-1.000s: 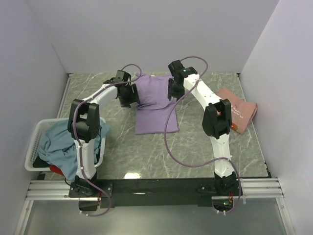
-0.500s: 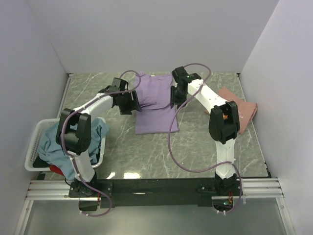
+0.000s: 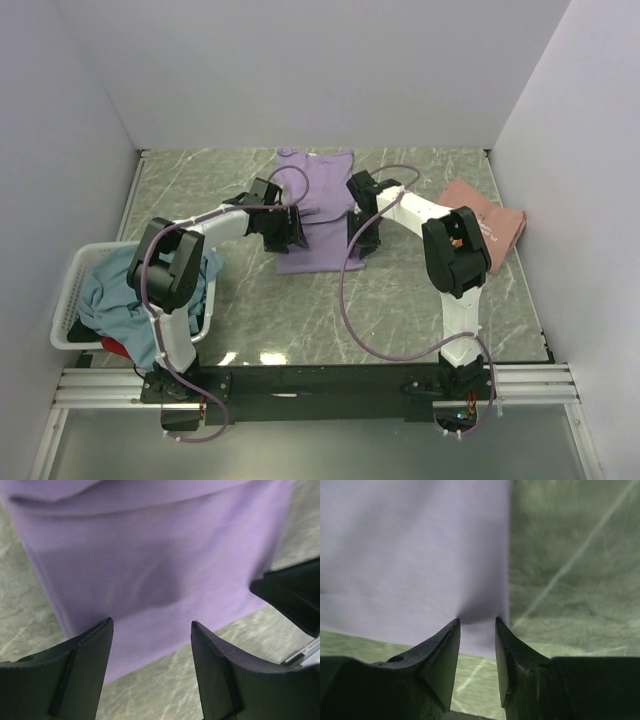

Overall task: Fold and stack the t-shirts
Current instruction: Fold the tshirt

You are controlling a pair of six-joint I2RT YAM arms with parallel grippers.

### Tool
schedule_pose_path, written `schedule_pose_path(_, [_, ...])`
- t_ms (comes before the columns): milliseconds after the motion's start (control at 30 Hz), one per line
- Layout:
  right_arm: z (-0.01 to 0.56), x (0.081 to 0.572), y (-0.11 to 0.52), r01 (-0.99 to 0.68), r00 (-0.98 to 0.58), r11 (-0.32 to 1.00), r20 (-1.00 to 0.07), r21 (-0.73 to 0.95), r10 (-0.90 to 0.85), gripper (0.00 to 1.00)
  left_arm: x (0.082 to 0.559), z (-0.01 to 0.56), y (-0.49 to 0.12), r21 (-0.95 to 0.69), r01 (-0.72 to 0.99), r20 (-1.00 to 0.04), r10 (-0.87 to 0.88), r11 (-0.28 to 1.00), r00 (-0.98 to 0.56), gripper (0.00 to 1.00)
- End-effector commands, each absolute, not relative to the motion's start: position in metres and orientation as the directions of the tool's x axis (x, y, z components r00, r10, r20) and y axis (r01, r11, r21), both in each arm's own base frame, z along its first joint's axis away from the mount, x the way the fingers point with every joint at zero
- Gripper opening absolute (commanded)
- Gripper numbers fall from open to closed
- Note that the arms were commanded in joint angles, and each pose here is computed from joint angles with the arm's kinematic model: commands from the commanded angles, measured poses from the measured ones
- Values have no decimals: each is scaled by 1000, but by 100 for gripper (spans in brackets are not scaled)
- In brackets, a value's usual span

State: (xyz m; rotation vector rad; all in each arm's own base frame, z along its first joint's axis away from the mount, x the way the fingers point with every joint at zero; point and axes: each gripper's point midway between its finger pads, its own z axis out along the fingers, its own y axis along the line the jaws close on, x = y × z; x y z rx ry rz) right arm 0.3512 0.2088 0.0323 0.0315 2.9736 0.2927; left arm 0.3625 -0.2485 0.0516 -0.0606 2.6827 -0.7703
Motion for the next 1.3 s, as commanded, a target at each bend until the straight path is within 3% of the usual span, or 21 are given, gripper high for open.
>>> schedule_pose_path(0, [47,348,209,9,-978,975,-202,224,55,40,354,36,-251,-518,71,-304,-105,853,-947,69])
schedule_pose_path(567, [-4,269,185,28,-997,987,-62,158,38,38,265,-16,-248,-411,95,-194,14,907,-981,70])
schedule_pose_path(733, [-9,230,176,28,-999,992,-29,123,32,38,232,-25,-234,-301,89,-155,44,950,-987,70])
schedule_pose_path(1000, [-7,169,158,46,-999,997,15,63,45,38,182,-15,-224,-216,75,-134,46,973,-990,72])
schedule_pose_path(1267, [-3,146,146,53,-999,997,17,55,52,38,156,13,-224,-234,61,-174,20,970,-985,76])
